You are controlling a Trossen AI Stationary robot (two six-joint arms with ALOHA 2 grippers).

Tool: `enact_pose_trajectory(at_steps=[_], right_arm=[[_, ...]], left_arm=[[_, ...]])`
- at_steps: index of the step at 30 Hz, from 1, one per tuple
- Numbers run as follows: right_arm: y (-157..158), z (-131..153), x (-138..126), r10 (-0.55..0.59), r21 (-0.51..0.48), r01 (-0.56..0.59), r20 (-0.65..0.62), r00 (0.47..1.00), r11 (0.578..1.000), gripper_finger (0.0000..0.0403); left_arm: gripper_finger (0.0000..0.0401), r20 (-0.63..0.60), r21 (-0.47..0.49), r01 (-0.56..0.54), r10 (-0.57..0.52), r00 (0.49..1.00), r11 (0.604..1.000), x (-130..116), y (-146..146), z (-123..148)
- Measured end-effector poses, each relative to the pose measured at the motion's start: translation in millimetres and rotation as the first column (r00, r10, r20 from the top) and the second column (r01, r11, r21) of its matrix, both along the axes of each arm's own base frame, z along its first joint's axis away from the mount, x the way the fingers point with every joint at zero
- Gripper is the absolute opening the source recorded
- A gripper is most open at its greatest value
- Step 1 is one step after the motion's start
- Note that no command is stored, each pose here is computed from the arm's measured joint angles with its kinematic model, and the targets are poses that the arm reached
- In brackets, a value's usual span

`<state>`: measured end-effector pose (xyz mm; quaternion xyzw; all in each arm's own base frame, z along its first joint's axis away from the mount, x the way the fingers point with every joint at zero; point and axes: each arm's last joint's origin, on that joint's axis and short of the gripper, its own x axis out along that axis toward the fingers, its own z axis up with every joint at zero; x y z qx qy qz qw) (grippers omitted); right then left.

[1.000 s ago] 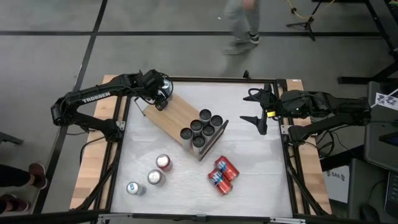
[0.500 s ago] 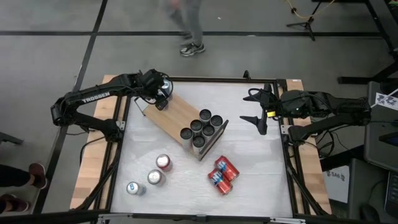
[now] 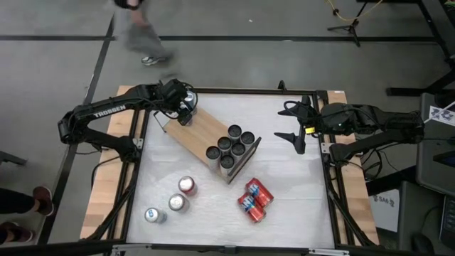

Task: Place canned beverage on shelf
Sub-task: Put the right blue soda can on the shelf aligned with the other blue soda can

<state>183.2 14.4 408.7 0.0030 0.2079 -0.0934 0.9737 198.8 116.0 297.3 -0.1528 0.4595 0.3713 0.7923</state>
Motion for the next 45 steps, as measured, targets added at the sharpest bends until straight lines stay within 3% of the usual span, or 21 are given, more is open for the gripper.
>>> enact_pose_trajectory(at_steps=[10,16,24,30,35,45], right_arm=[[0.0,0.0,0.0,0.0,0.0,0.0,0.0,1.0,1.0,0.0353],[0.0,0.0,0.0,0.0,0.0,0.0,0.0,1.0,1.0,0.0353],[0.0,0.0,-0.1,0.0,0.0,0.0,0.0,1.0,1.0,0.0353],[0.0,-0.1,-0.1,0.0,0.0,0.0,-0.002,1.0,1.0,0.0353],[0.0,-0.6,-0.2,0.0,-0.001,0.0,-0.006,1.0,1.0,0.0353],[-0.1,-0.5,-0.3,0.0,-0.001,0.0,-0.006,1.0,1.0,0.0353]], left_arm=[[0.03,0.027,0.014,-0.004,0.003,1.0,1.0,0.7,0.5,8.4],[0.03,0.143,0.051,-0.001,-0.006,0.99,0.999,4.0,1.4,43.9],[0.03,0.328,-0.046,0.011,0.005,0.945,0.999,12.0,-14.7,73.7],[0.0286,0.291,-0.203,-0.011,0.071,0.954,0.979,14.9,-39.4,66.1],[0.0245,0.228,-0.235,-0.075,0.13,0.965,0.969,15.2,-59.5,57.1],[0.0159,0.1,-0.283,-0.202,0.239,0.966,0.937,18.0,-76.6,-7.9]])
